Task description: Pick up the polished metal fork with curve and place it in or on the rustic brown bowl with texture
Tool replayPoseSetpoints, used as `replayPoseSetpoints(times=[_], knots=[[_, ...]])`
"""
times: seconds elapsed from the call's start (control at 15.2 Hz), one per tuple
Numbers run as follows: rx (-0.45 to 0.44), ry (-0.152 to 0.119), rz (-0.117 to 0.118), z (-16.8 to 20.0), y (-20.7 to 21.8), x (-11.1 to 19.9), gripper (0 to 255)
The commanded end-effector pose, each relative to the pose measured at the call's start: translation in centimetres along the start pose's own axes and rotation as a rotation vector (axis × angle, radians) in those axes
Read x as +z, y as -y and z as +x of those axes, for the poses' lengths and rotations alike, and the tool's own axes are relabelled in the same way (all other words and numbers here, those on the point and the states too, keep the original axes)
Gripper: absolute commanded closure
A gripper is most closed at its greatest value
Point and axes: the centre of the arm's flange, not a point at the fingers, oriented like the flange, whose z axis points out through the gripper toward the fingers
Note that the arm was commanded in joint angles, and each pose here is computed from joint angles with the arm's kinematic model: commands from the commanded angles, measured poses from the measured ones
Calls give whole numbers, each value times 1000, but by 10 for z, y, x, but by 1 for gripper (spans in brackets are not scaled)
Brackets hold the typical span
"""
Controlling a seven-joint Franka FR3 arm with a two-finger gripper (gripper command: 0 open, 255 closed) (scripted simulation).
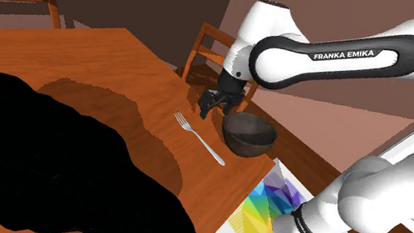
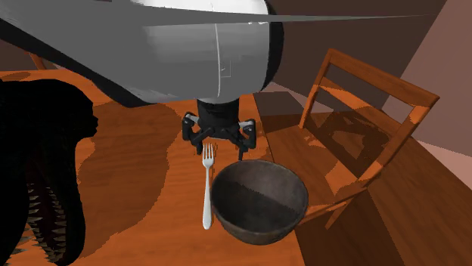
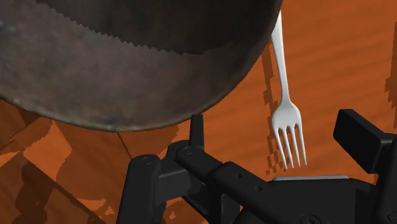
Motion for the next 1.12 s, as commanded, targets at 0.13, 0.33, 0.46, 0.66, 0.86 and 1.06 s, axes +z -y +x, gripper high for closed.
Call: replayPoseSetpoints(times=[0.13, 0.33, 0.46, 0.66, 0.86, 1.06], knots=[[0, -28, -9, 19, 37, 32, 0], [0, -36, -12, 25, 47, 45, 0], [0, -36, -12, 26, 47, 56, 0], [0, -36, -12, 26, 47, 72, 0], [0, -36, -12, 26, 47, 80, 0], [0, -36, -12, 26, 47, 80, 0]])
